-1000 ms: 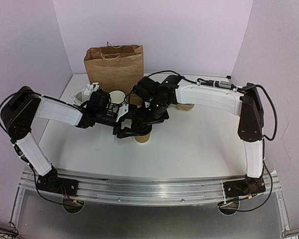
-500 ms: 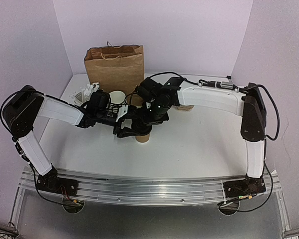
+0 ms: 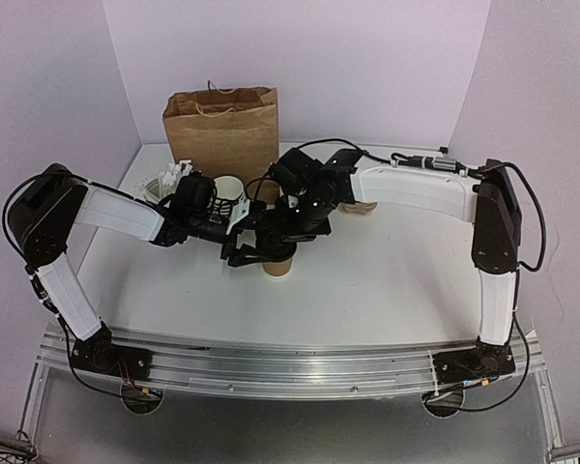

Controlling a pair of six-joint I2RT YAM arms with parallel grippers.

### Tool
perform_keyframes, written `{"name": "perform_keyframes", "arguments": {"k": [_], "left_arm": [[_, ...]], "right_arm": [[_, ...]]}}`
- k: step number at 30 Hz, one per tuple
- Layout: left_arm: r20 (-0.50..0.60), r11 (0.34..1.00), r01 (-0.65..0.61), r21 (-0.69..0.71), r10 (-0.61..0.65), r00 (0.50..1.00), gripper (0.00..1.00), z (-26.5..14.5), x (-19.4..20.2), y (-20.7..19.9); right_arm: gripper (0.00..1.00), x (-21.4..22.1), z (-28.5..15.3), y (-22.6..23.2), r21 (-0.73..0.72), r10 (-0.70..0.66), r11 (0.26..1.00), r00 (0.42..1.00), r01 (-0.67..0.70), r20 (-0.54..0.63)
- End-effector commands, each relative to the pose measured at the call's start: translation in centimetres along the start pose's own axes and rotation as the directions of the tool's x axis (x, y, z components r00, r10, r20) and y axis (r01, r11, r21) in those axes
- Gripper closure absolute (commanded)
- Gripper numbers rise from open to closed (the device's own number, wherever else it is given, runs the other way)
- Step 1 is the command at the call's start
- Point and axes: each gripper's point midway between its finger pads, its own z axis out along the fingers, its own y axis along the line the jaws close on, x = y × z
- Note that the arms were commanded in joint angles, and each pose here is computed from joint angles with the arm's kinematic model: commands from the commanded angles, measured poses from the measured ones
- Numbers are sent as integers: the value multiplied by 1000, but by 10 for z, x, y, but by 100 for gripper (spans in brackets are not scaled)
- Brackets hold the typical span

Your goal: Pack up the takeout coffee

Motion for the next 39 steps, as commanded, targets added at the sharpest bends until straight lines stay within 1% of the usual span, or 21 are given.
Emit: {"name": "perform_keyframes", "arguments": {"k": [1,3,8,14,26,33,39], "left_arm": [[-108,979,205,7,-203,973,18,4,13,-7],[-78,982,191,2,-190,979,14,1,-3,-2],[-33,990,142,4,-142,989,9,-9,-34,1],[-10,997,76,26,-76,997,2,-19,-49,-8],[-14,998,45,-36,-45,999,0,-26,-49,-3],[-8,997,36,-62,-37,999,0,-28,-48,0],[3,997,39,-68,-39,999,0,-28,-47,-1]], "right_arm": [[100,25,26,-24,88,6,996,994,4,-112],[100,23,22,-27,100,6,995,994,5,-107],[100,17,10,-32,105,7,994,995,3,-98],[100,9,2,-34,116,-11,993,997,20,-77],[100,-3,-17,-35,149,-44,988,998,51,-55],[100,-6,-30,-54,182,-9,983,999,15,-31],[100,-6,-40,-83,223,49,974,999,-44,-17]]}}
